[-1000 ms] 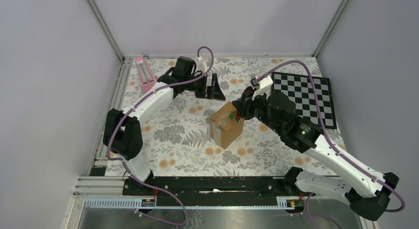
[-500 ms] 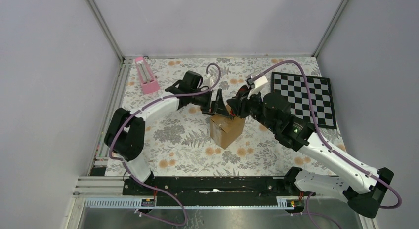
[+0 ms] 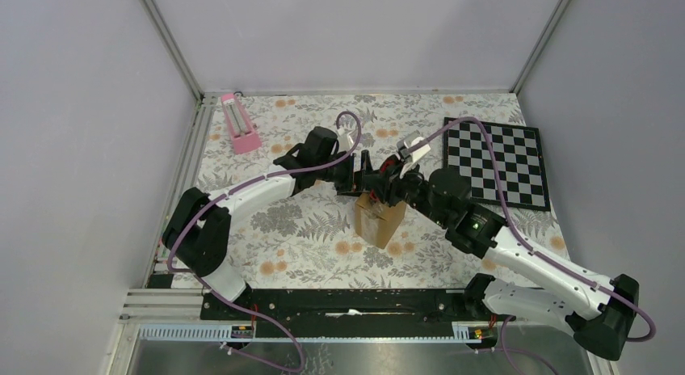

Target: Unpack the express box

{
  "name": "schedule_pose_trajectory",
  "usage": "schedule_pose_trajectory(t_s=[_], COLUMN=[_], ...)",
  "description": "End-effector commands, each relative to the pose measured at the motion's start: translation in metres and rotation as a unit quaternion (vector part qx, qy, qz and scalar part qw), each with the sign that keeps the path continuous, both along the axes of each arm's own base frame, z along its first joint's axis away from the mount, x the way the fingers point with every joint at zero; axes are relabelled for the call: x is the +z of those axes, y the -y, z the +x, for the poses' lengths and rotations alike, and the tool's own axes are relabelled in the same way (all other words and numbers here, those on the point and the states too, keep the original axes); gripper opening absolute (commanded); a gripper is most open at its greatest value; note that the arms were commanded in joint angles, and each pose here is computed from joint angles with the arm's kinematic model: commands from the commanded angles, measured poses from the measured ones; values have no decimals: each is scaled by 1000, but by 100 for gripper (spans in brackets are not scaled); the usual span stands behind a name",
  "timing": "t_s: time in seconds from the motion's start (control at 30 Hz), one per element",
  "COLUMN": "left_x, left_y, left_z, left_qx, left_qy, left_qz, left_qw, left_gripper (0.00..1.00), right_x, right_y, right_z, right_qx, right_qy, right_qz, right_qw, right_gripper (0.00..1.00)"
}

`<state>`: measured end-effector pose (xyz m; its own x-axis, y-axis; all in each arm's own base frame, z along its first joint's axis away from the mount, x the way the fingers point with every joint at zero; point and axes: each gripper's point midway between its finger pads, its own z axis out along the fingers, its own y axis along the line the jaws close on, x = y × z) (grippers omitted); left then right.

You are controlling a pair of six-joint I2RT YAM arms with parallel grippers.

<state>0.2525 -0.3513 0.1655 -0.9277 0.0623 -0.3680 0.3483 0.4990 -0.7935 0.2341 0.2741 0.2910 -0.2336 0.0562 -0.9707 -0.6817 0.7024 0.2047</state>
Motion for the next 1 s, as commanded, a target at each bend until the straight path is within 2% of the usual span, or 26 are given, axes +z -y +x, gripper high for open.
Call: schedule_pose_trajectory(t_s=[0.0, 0.27, 0.6, 0.97], left_x=[-19, -24, -28, -29], left_y=[-6, -4, -1, 2], left_z=[12, 6, 3, 0], left_qx=[39, 27, 17, 7], left_qy=[9, -1, -6, -9], left_qz=[36, 34, 33, 32], left_qw=[999, 999, 999, 999], left_gripper=[83, 82, 81, 79], right_x=[35, 23, 34, 28], right_y=[-9, -6, 0, -11], right_z=[-17, -28, -32, -38], right_qx=[34, 30, 28, 63], right_qy=[78, 134, 215, 230], right_qz=[56, 78, 94, 75], right_qw=[995, 987, 972, 968], right_gripper=[0, 0, 0, 0])
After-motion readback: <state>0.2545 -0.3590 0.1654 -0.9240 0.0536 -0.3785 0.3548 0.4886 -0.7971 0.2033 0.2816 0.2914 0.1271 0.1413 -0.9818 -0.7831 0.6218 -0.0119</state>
